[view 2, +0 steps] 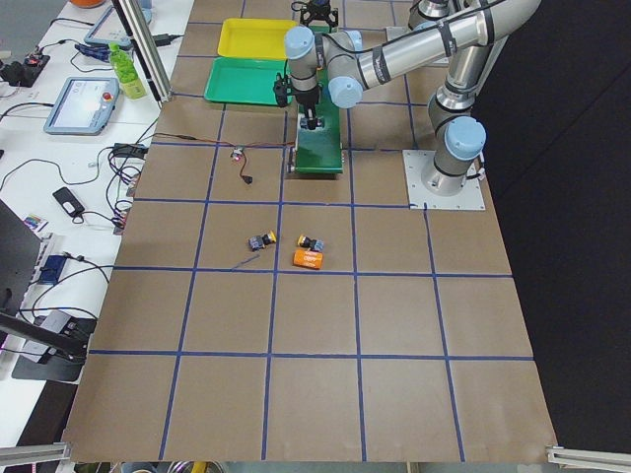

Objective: Sort buttons by color to trays
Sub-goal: 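Place button on belt with left gripper while right grasps orange cylinder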

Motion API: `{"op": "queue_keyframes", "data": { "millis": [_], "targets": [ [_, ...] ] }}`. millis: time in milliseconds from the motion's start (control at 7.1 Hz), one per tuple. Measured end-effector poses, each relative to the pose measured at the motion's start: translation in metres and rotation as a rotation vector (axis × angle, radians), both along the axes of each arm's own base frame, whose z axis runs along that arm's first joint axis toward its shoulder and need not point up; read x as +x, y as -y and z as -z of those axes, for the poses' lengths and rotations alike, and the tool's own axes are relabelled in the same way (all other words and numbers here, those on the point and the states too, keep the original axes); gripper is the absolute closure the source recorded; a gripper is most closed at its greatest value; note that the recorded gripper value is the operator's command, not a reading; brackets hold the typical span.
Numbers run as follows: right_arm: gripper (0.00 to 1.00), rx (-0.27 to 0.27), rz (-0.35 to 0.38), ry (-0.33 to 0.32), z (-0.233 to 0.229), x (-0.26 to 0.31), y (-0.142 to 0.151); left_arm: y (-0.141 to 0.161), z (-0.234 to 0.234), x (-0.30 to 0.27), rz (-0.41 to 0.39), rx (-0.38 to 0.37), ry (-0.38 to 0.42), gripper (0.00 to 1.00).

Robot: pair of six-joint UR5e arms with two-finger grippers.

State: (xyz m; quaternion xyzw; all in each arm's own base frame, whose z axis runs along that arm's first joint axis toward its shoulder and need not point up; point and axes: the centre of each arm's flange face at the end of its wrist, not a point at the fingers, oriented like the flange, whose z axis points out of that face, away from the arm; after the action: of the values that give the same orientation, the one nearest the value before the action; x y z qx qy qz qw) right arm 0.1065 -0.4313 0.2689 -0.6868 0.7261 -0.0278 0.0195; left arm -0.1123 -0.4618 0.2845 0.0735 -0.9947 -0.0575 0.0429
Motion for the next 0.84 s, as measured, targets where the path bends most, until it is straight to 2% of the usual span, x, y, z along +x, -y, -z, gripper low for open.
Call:
{"op": "queue_keyframes", "data": {
  "millis": [141, 282, 422, 845],
  "targets": [
    [0.00, 0.010, -0.007, 0.000, 0.005, 0.002, -0.005, -0.010, 0.009, -0.003, -0.009, -0.002, 0.002, 0.64],
    [0.00, 0.018, -0.013, 0.004, 0.009, 0.005, -0.009, -0.013, 0.016, -0.004, -0.019, 0.000, 0.003, 0.24],
    [0.00, 0.015, -0.021, 0.005, 0.009, 0.010, -0.010, -0.013, 0.021, -0.005, -0.036, 0.006, 0.004, 0.00],
    [0.00, 0.011, -0.038, 0.005, 0.009, 0.020, -0.013, -0.004, 0.014, 0.002, -0.059, -0.023, 0.031, 0.00]
  ]
}}
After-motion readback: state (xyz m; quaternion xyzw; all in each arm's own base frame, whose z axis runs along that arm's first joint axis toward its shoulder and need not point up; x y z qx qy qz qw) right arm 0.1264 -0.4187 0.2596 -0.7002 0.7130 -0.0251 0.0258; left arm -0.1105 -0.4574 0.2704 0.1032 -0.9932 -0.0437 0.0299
